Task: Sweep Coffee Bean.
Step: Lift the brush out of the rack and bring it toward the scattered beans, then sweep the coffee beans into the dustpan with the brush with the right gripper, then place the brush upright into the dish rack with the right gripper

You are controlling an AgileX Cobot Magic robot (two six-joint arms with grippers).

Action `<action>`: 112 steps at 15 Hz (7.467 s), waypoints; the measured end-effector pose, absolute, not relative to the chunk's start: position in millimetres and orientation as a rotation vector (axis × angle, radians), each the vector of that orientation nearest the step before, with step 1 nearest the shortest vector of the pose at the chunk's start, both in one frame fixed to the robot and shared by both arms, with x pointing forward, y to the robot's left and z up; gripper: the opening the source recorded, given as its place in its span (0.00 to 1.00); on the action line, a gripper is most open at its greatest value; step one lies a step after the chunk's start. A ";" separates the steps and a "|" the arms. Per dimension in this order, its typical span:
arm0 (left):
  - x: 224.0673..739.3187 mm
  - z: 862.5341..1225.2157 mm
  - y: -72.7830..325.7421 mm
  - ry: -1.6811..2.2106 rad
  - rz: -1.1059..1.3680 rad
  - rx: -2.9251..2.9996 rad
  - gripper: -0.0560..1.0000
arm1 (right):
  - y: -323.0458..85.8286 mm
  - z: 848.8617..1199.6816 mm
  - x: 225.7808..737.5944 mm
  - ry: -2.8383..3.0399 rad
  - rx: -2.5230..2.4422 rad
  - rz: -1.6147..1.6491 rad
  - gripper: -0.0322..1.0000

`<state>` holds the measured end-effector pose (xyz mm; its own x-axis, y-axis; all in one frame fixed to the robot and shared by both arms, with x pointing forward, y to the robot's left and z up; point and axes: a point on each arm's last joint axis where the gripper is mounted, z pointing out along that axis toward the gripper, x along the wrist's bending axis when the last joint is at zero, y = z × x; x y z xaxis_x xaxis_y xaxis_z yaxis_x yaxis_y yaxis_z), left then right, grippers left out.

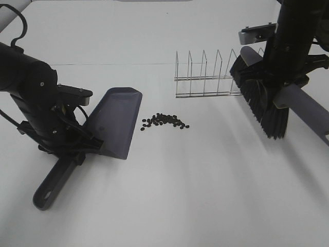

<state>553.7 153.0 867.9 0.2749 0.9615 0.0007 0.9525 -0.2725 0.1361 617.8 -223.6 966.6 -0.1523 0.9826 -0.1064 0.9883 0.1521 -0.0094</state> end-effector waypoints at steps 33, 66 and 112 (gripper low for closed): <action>556.0 862.0 152.0 1.784 0.128 2.458 0.35 | -16.4 916.9 626.3 2.504 2.235 0.541 0.30; 555.9 862.0 151.9 1.783 0.125 2.458 0.35 | -5.5 872.5 628.5 2.607 2.199 0.580 0.30; 556.2 862.8 151.6 1.786 0.117 2.466 0.35 | -280.5 915.1 616.2 2.365 2.279 -0.270 0.30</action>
